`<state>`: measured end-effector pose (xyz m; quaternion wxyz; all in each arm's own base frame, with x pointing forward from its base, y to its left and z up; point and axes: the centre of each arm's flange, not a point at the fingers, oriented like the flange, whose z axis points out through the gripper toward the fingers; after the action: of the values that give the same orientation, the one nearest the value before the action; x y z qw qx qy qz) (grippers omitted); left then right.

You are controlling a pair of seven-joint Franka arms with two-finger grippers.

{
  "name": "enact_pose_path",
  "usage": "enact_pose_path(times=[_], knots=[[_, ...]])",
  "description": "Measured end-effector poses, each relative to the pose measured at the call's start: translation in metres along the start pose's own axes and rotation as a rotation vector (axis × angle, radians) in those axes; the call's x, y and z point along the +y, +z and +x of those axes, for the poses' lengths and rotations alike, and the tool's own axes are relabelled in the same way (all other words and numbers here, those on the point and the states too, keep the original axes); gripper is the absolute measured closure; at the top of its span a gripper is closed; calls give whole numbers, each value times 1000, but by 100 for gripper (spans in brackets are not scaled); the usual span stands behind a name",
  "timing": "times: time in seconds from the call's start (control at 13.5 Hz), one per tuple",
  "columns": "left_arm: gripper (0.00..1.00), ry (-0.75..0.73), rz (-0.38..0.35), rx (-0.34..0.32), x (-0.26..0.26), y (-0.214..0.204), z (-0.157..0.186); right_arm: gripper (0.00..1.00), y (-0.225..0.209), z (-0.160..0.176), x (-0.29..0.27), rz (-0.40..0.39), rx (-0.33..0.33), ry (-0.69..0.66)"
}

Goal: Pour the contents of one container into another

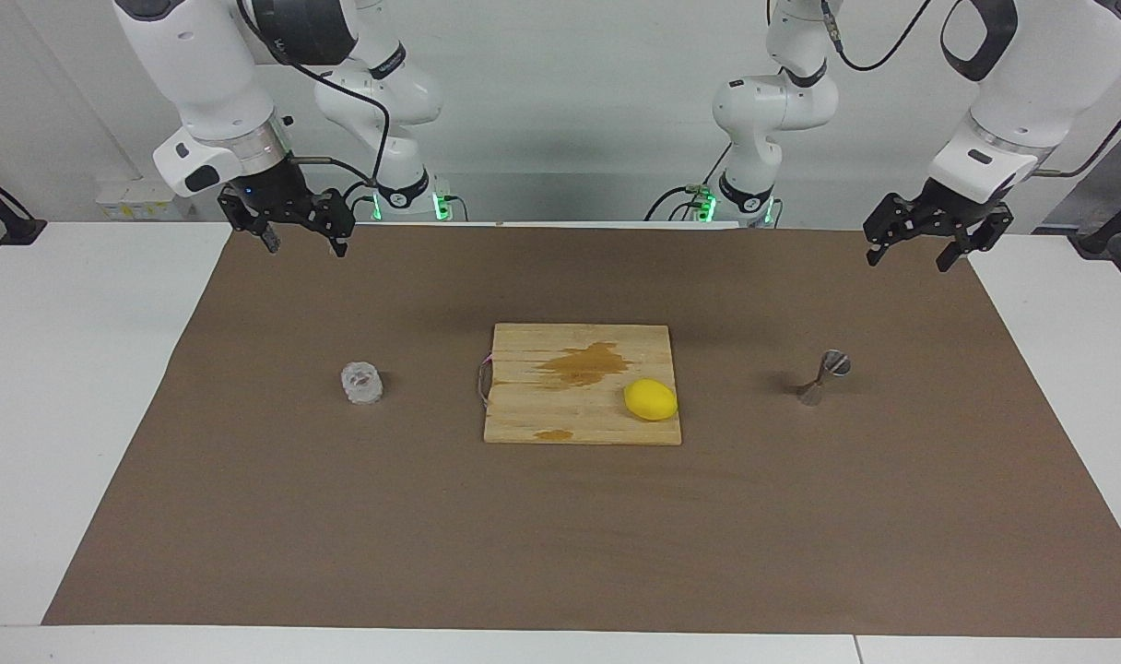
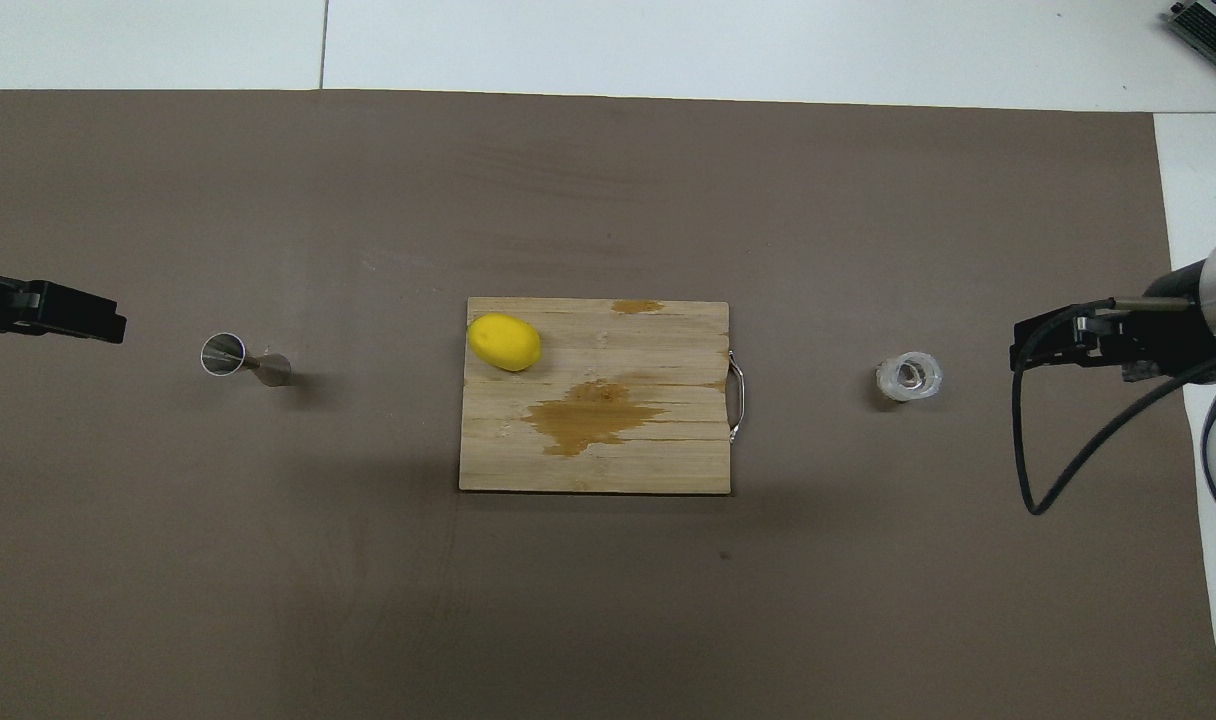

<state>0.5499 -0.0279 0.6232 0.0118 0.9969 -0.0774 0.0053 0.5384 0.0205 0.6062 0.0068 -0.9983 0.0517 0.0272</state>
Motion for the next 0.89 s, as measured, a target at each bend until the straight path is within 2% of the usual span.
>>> enact_pose_path(times=[0.89], knots=[[0,6,-8,-1,4,4,4,0,0,0,0,0,0,0]])
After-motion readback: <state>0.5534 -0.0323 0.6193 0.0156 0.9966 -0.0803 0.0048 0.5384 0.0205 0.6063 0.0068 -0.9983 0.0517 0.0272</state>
